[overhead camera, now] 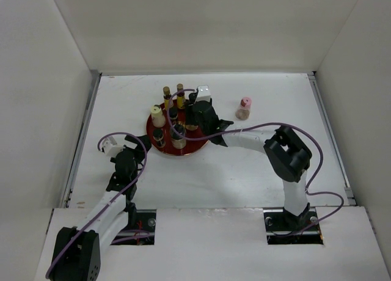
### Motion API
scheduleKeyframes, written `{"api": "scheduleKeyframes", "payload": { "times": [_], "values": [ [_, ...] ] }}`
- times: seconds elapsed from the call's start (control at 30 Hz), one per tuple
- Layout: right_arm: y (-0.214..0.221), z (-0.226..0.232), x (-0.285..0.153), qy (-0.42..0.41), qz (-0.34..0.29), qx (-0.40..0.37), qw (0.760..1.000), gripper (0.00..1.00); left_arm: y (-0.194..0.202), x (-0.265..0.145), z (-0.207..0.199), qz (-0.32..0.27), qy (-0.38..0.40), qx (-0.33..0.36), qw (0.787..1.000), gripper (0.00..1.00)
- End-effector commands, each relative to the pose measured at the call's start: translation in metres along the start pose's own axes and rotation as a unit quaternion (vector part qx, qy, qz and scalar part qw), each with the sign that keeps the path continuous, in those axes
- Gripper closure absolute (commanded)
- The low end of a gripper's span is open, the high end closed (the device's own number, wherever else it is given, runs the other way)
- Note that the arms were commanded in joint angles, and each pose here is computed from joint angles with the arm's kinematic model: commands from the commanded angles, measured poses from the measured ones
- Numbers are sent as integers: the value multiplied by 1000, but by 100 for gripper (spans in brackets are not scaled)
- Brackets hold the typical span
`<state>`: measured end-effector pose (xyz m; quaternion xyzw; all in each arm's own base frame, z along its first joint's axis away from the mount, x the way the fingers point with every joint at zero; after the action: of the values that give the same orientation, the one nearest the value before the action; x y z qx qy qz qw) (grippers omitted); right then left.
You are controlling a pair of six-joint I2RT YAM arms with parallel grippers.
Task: Organize the condiment bottles
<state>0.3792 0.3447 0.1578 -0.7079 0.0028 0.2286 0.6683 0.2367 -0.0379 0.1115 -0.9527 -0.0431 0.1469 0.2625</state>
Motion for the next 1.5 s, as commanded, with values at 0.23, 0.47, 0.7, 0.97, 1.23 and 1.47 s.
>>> {"api": "scheduleKeyframes", "payload": {
  "times": [0.23,0.47,0.7,0.97,1.23,1.47],
  "values": [
    [-44,15,0,-34,-60,63,996,16,-9,3,-21,-13,34,-8,999,0],
    [-92,-5,-51,-49,-111,86,989,11,-11,2,-22,-19,35,-8,999,0],
    [-92,-104,-72,43,-127,116,984,58,-12,2,-23,-19,37,-8,999,0],
    [-42,-207,-48,202,-35,103,973,25,-9,3,-21,-15,32,-5,999,0],
    [-12,-218,-9,182,35,89,979,20,-10,3,-22,-17,34,-6,999,0],
    [-16,-218,-1,186,18,83,979,38,-8,4,-22,-14,31,-3,999,0]
  ]
}}
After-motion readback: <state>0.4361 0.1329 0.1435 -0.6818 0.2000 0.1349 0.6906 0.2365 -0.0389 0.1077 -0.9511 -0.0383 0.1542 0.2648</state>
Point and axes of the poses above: each gripper's point midway between its finger pads, its own x axis out along the fingers, its own z axis along the line the jaws close on, y = z × x, the point moved 6 cm from there along -x, back along the fingers, and after that the axes turned 8 degrees about -x, right-handed, at the moved point
